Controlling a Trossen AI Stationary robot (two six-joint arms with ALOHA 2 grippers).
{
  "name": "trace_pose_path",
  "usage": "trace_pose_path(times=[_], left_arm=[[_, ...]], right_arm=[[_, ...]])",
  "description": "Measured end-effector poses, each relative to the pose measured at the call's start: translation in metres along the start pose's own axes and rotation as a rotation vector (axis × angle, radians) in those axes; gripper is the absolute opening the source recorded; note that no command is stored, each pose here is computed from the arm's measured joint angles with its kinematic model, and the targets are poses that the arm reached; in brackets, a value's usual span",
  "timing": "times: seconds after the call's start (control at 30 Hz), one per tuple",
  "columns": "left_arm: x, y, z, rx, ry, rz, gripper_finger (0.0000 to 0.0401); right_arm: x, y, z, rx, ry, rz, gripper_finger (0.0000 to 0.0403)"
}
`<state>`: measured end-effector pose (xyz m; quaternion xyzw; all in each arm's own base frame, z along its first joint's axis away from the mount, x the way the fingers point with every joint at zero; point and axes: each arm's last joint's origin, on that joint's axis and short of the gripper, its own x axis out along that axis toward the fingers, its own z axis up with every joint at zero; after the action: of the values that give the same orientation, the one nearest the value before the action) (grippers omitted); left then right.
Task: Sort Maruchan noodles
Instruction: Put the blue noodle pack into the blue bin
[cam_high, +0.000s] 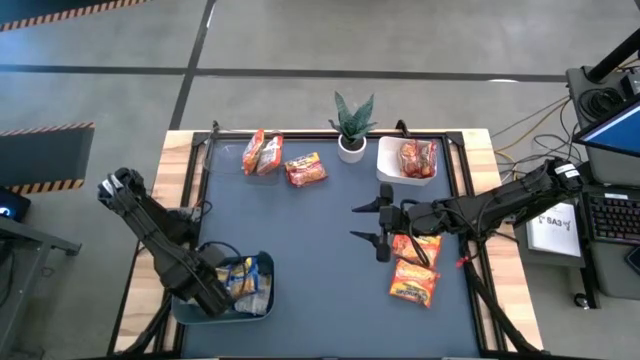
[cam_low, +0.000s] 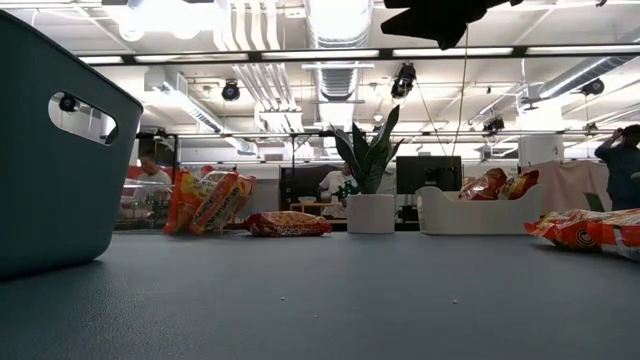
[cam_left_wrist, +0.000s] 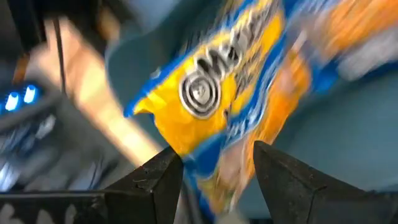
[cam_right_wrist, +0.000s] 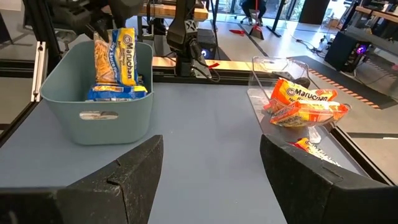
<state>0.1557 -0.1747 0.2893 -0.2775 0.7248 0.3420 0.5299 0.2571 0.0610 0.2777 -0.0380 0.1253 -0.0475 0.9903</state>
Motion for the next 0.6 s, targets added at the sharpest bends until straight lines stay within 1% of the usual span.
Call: trace_pose_path(times=[0.1, 0.13, 0.17, 0.2, 0.3, 0.37, 0.5, 0.6], left_arm=[[0.0026, 0.0018, -0.0057, -0.003, 0.196, 0.04, 0.0176], [0.0033, 0.0024, -0.0072, -0.004, 0.232, 0.05, 0.0176], [0.0039, 0.0028, -0.0078, -0.004, 0.239, 0.054, 0.0176], [0.004, 0.003, -0.0073, -0.003, 0.221, 0.051, 0.0176], [0.0042, 0.0025, -0.003, -0.002, 0.089, 0.029, 0.0176], [0.0038, 0.0022, -0.0012, 0.0, 0.025, 0.018, 0.0176], [0.0043, 0.0023, -0.0012, 0.031, -0.002, 0.016, 0.0173], [0.0062, 0.003, -0.0039, 0.071, -0.003, 0.023, 0.0162]], right_arm=[[0.0, 0.0, 0.0001, 0.0, -0.001, 0.0, 0.0256], [0.0, 0.0, 0.0001, 0.0, -0.001, 0.0, 0.0256], [0.0, 0.0, 0.0001, 0.0, -0.001, 0.0, 0.0256], [0.0, 0.0, 0.0001, 0.0, -0.001, 0.0, 0.0256], [0.0001, 0.0, -0.0007, 0.0, 0.001, 0.0, 0.0256], [0.0001, 0.0, -0.001, -0.001, 0.002, 0.0, 0.0256], [0.0001, 0.0, -0.0011, -0.002, 0.002, 0.0, 0.0256], [0.0002, 0.0001, -0.0013, -0.002, 0.002, 0.0, 0.0256]])
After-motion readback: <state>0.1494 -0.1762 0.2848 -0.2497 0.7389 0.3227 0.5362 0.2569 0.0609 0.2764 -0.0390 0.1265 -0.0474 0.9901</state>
